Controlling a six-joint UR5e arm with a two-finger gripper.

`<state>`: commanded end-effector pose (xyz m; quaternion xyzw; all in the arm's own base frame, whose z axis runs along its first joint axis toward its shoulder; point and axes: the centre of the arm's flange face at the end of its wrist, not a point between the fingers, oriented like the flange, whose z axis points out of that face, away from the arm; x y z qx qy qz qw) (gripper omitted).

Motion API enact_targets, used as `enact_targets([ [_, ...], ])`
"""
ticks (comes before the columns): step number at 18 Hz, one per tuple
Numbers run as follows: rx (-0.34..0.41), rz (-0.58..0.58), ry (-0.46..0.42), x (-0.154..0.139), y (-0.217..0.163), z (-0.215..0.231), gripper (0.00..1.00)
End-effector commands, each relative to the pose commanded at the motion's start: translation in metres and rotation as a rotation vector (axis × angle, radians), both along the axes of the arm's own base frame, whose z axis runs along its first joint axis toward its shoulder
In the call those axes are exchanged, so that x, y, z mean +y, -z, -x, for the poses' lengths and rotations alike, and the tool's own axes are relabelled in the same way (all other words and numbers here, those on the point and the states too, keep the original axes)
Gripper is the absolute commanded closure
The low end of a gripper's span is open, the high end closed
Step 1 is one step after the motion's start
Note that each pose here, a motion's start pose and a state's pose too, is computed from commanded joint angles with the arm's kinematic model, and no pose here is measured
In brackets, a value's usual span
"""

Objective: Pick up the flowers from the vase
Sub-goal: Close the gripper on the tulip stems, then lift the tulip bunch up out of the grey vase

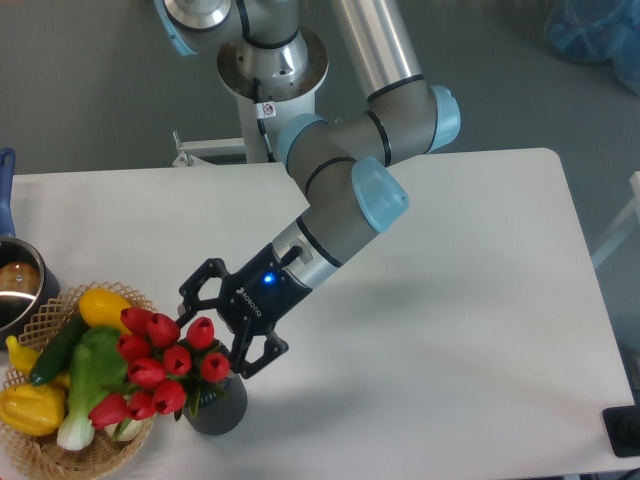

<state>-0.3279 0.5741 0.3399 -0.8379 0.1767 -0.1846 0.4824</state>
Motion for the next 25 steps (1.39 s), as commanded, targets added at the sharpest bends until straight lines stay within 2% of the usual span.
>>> enact_targets([
  [6,0.005,-0.028,0.006,-0.002,-0.008,0.001,1.0],
  [11,-0.009,-0.098,0.006,-0.008,-0.037,0.003,1.0],
  [25,-0.091,-0.274,-0.021,-0.041,-0.095,0.032,1.0],
])
